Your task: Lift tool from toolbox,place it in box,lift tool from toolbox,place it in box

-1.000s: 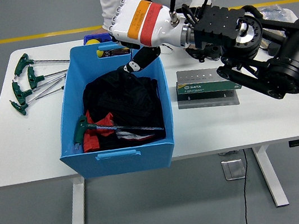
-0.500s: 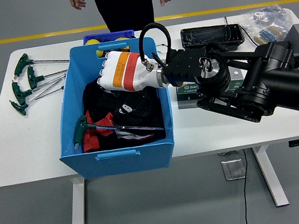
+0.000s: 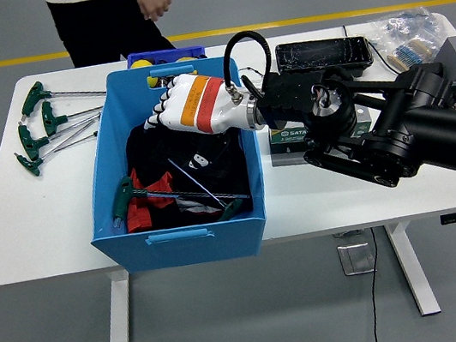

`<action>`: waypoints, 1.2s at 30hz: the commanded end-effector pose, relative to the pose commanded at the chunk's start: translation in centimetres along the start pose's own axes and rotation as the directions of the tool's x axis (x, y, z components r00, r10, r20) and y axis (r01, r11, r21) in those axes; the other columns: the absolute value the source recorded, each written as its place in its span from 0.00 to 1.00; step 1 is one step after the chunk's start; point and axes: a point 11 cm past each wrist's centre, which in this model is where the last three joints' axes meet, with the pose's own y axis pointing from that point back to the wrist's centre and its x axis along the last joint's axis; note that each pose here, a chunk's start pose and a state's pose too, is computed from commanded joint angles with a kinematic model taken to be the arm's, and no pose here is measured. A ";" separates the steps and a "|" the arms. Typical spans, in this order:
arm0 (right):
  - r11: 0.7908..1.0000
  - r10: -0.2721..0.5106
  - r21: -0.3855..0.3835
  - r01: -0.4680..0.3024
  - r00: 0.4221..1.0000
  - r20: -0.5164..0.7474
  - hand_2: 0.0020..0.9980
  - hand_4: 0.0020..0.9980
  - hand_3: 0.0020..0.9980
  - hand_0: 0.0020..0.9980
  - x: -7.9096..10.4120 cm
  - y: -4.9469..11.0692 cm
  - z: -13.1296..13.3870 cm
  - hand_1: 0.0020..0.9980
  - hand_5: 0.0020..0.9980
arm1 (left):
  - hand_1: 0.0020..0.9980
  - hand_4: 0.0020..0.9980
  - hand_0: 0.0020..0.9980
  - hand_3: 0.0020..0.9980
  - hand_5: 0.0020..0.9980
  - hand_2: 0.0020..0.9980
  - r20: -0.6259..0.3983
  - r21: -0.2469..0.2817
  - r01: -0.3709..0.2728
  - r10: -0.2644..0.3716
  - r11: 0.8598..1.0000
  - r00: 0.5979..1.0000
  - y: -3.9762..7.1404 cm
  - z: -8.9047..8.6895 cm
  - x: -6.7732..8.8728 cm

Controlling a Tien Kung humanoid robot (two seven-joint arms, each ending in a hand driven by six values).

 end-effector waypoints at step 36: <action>0.498 0.856 -0.867 -0.018 -0.150 0.494 0.81 1.00 0.83 0.83 -11.9 23.9 11.6 0.79 0.87 | 0.60 0.89 0.62 0.68 0.80 0.64 -0.039 0.020 0.034 -0.033 0.999 0.999 0.2 -1.1 -1.3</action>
